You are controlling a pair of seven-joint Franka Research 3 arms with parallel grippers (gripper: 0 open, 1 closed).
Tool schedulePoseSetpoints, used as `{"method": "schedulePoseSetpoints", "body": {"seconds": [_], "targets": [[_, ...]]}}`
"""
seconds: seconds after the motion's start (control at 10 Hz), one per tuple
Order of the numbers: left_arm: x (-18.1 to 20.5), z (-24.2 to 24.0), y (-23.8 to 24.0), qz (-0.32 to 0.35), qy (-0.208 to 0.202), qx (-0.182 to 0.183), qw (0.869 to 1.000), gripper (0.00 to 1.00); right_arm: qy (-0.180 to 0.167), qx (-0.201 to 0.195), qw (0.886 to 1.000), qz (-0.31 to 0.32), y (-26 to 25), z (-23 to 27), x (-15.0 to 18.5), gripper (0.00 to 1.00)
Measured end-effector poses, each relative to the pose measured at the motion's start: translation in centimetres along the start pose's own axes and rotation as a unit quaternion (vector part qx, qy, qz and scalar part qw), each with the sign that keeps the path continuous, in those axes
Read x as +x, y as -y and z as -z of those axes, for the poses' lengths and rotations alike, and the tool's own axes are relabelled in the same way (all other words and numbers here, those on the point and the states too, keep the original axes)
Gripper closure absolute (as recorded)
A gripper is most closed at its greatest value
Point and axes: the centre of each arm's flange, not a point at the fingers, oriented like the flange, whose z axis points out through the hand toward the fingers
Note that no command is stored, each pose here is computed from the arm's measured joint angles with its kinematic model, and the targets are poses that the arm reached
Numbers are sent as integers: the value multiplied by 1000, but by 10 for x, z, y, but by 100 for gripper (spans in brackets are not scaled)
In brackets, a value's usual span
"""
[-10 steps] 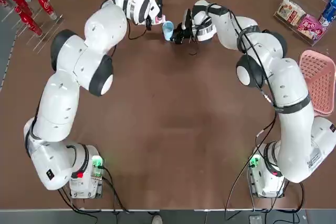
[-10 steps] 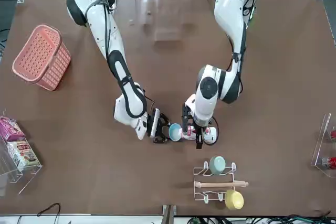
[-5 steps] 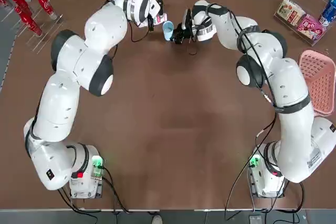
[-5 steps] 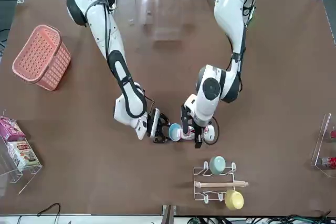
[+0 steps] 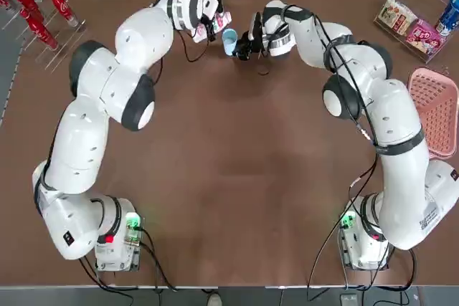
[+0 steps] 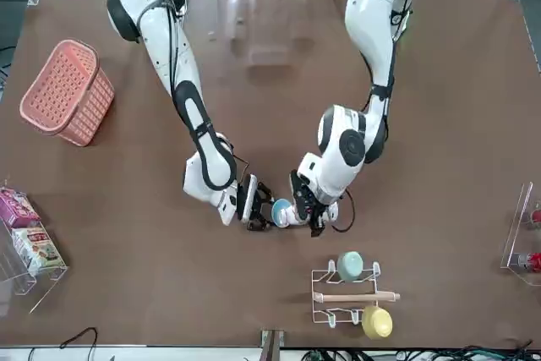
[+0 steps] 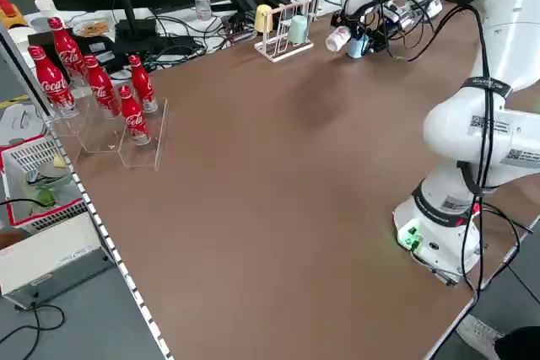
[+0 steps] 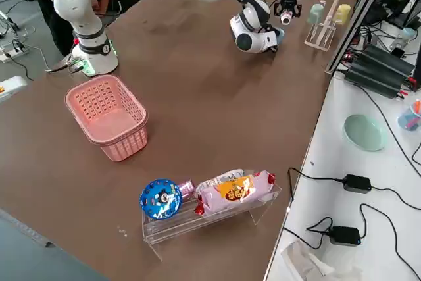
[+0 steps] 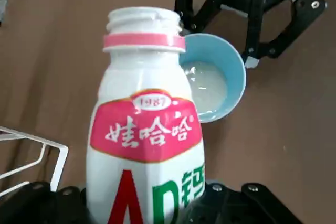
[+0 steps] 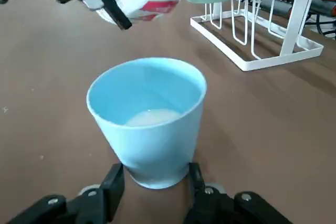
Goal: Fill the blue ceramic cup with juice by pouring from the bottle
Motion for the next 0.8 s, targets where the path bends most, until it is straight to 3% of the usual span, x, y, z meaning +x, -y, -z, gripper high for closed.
{"method": "schedulePoseSetpoints", "body": {"seconds": [0.2, 0.4, 0.5, 0.7, 0.8], "targets": [[-16, 8, 20, 29, -32, -1, 999, 60, 0, 0, 1000, 0, 0, 0, 0, 38], [-33, 24, 43, 43, -78, -11, 996, 60, 0, 0, 1000, 0, 0, 0, 0, 25], [-42, 38, 57, 40, -98, -13, 994, 60, 0, 0, 1000, 0, 0, 0, 0, 23], [-66, 73, 81, 25, -137, -33, 990, 60, 0, -1, 1000, 0, 0, 0, 0, 4], [-79, 87, 89, 13, -160, -48, 986, 60, 0, -1, 1000, -1, -1, 1, 0, 0]]}}
